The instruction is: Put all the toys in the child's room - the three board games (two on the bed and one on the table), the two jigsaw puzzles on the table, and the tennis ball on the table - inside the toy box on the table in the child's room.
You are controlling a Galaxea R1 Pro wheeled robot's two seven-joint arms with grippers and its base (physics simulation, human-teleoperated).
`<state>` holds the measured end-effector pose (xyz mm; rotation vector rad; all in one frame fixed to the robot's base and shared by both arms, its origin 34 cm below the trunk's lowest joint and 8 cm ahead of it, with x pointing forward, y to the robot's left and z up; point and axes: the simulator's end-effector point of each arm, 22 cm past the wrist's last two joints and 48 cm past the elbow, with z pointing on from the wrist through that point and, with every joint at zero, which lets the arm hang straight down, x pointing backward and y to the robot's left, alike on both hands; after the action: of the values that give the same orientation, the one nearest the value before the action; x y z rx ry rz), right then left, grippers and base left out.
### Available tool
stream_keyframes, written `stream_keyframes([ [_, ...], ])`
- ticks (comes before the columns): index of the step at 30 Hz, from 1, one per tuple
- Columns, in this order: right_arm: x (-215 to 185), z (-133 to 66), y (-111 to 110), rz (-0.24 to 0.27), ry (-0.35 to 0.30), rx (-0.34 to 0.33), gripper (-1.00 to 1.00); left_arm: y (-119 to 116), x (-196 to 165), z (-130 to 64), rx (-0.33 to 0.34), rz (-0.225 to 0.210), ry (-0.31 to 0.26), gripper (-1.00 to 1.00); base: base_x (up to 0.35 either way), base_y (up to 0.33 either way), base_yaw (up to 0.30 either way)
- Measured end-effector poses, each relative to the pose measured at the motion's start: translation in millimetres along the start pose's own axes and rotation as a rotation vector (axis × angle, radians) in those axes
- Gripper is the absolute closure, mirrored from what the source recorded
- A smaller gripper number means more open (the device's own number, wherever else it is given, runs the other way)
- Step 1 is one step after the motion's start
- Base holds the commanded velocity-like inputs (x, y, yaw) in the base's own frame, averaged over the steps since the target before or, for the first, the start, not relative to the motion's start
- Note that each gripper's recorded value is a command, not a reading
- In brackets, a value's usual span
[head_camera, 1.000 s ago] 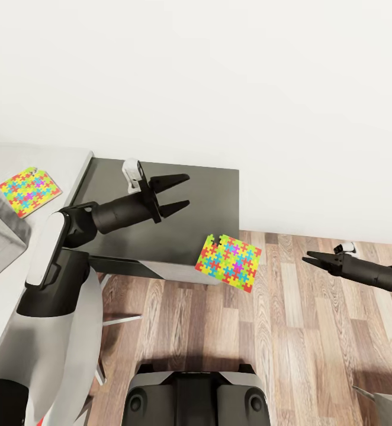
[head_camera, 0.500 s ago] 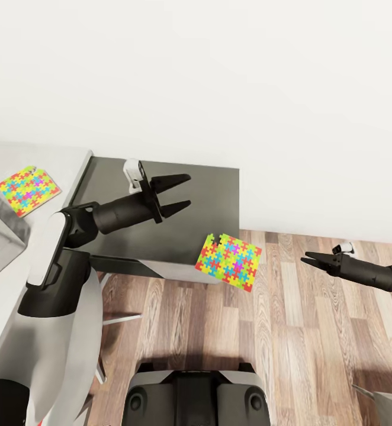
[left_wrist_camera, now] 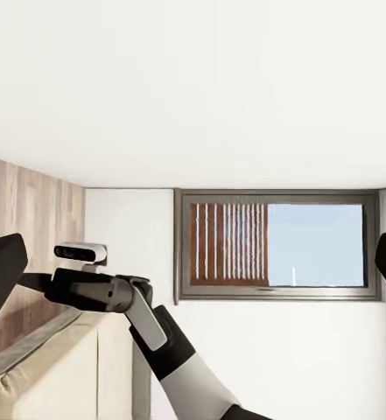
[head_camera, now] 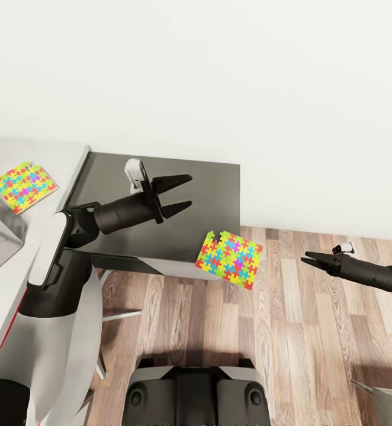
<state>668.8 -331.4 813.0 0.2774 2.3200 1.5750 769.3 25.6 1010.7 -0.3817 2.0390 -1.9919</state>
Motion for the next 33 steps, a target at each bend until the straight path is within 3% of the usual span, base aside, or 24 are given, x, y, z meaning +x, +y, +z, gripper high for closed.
stream_keyframes([
  [33, 25, 8.8, -29, 0.093, 0.052, 0.017, -1.0, 36, 1, 1.0, -0.023, -0.049, 0.002, -1.0, 0.0, 0.0, 0.0],
])
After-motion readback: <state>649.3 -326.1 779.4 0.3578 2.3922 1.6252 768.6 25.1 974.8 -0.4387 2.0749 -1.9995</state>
